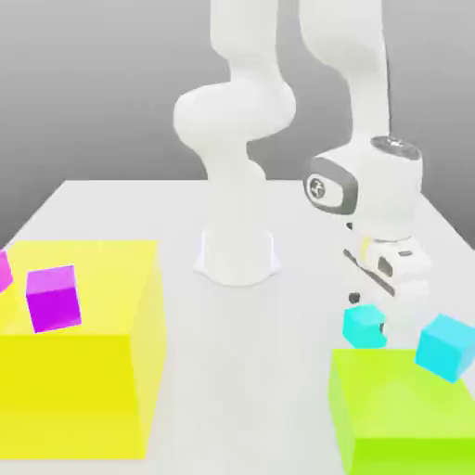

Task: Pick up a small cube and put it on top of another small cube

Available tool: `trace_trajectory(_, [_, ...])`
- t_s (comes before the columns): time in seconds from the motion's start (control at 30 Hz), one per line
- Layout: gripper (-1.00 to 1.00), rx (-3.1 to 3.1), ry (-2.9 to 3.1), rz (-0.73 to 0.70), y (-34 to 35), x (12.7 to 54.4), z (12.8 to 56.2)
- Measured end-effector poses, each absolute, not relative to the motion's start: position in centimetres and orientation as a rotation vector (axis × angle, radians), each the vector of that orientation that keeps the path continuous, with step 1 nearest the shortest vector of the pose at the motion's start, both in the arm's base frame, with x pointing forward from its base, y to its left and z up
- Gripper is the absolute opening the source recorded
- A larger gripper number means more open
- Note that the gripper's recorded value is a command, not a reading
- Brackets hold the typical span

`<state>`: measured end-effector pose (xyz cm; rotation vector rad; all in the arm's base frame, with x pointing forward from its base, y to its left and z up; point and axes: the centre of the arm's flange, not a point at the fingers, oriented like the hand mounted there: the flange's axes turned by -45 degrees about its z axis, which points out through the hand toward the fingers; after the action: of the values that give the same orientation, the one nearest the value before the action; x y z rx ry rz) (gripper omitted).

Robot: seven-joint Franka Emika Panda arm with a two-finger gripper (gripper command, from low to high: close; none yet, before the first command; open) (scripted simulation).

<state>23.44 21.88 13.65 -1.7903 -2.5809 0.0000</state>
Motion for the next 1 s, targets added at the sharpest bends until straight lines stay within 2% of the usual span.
trace_trajectory(0.23, [-1.0, -1.79, -2.581, 0.003, 21.9, 23.4, 13.5])
trace_trajectory(0.5, [-1.0, -1.791, -2.582, 0.003, 21.9, 23.4, 19.1])
trace_trajectory(0.57, [-1.0, -1.894, -2.506, -0.001, 21.3, 25.9, 20.7])
trace_trajectory(0.73, [-1.0, -2.281, -2.161, -0.012, 16.3, 35.3, 25.8])
trace_trajectory(0.87, [-1.0, -2.566, -1.815, -0.016, 8.8, 41.8, 30.8])
trace_trajectory(1.0, [-1.0, -2.797, -1.435, -0.016, -0.8, 45.5, 36.1])
